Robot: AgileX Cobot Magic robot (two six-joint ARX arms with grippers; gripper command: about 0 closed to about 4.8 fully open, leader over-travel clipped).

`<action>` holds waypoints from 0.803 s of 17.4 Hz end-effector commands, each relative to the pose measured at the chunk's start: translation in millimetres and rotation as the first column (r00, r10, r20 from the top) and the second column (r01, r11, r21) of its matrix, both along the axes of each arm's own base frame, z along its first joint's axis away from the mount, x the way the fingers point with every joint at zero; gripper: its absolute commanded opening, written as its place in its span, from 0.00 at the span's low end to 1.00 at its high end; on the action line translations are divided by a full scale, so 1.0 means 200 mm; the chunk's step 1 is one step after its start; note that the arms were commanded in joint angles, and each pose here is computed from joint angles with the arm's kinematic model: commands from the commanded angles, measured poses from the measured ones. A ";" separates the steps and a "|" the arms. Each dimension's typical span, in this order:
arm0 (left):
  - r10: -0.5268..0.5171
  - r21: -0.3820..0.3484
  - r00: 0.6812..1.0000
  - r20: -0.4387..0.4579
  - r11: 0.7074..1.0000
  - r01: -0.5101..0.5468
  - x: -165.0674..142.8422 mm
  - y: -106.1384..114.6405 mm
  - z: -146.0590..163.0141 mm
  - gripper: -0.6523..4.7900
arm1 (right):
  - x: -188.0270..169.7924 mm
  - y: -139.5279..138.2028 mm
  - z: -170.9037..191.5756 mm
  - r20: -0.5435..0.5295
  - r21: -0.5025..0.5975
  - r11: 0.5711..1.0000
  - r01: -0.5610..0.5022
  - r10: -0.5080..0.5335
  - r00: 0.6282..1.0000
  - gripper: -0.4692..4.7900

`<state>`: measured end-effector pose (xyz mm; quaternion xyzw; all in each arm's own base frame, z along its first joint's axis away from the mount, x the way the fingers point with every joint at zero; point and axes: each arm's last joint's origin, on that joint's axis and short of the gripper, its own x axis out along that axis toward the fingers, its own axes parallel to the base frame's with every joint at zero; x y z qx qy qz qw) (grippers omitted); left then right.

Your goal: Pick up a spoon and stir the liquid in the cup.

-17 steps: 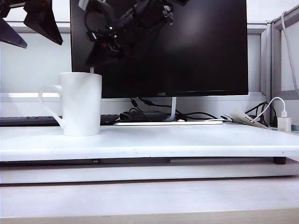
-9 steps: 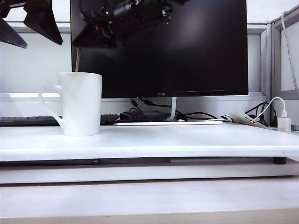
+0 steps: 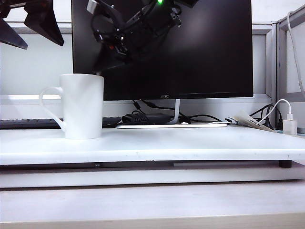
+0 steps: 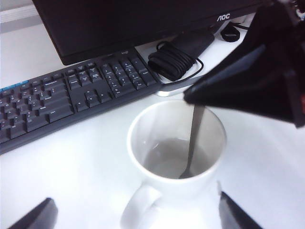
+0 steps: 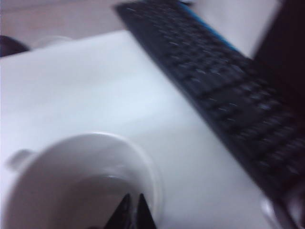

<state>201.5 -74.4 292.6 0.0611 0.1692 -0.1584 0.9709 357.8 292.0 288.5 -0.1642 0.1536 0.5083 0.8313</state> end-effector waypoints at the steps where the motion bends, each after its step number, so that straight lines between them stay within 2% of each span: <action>1: 0.002 -0.004 1.000 0.013 1.000 -0.002 0.00 0.00 0.02 1.00 | 0.01 0.02 0.06 0.095 0.069 0.998 -0.009 0.003 0.995 0.08; 4: 0.002 -0.004 1.000 0.013 1.000 -0.002 0.00 0.00 0.02 1.00 | 0.00 0.04 0.09 0.123 0.135 0.983 -0.126 0.110 0.986 0.08; 8: 0.002 -0.004 1.000 0.013 1.000 -0.002 0.00 0.00 0.02 1.00 | -0.03 0.04 0.06 0.047 0.135 0.963 -0.232 0.228 0.973 0.08; 11: 0.002 -0.004 1.000 0.013 1.000 -0.002 0.00 0.00 0.02 1.00 | -0.04 0.02 0.02 -0.028 0.077 0.972 -0.224 0.226 0.974 0.08; 12: 0.002 -0.004 1.000 0.013 1.000 -0.002 0.00 0.00 0.02 1.00 | -0.04 0.01 0.00 -0.052 0.034 0.982 -0.185 0.187 0.981 0.08; 14: 0.002 -0.004 1.000 0.014 1.000 -0.002 0.00 0.00 0.02 1.00 | -0.03 0.00 -0.02 -0.019 -0.058 0.996 -0.070 0.069 0.997 0.08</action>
